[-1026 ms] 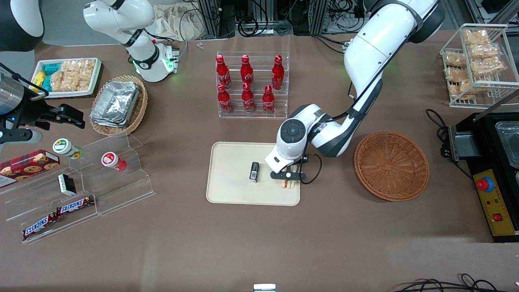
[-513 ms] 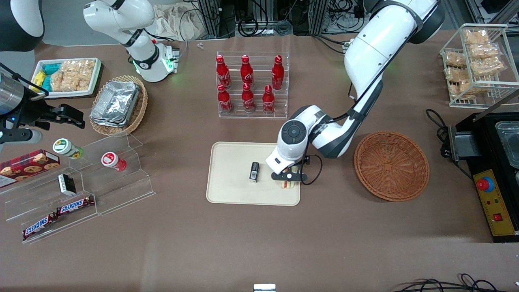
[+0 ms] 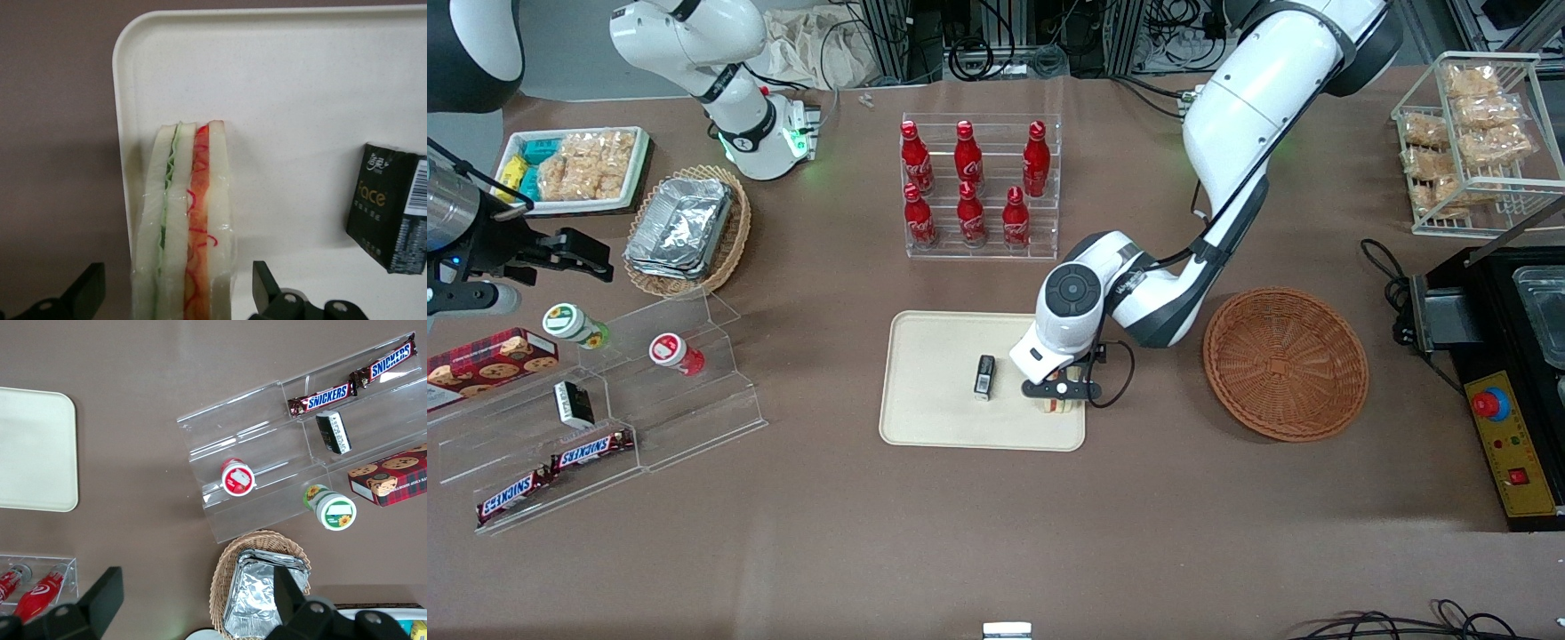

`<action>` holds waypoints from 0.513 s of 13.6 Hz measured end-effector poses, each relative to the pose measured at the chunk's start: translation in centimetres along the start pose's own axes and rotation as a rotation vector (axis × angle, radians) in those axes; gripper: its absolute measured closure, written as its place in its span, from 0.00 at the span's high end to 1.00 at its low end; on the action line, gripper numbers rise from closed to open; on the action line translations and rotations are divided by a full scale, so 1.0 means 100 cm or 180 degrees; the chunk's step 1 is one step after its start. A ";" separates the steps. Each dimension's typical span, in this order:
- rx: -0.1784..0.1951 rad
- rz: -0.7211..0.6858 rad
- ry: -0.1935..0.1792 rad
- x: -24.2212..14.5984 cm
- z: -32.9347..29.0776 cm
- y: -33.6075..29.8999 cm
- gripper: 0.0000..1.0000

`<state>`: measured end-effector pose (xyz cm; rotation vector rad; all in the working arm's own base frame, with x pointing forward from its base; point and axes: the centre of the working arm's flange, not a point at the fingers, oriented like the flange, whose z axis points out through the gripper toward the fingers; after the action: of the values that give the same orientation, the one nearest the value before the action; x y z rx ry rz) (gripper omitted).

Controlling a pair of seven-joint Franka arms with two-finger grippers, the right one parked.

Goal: Place sandwich from basket to tray
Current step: 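Lower the sandwich onto the tray beside the black box, then open the left gripper to release the sandwich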

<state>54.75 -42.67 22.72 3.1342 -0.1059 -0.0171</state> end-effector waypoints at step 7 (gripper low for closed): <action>-0.0153 -0.0431 0.0390 0.015 -0.094 0.005 1.00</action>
<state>56.29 -43.18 32.09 3.0784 0.1057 0.1691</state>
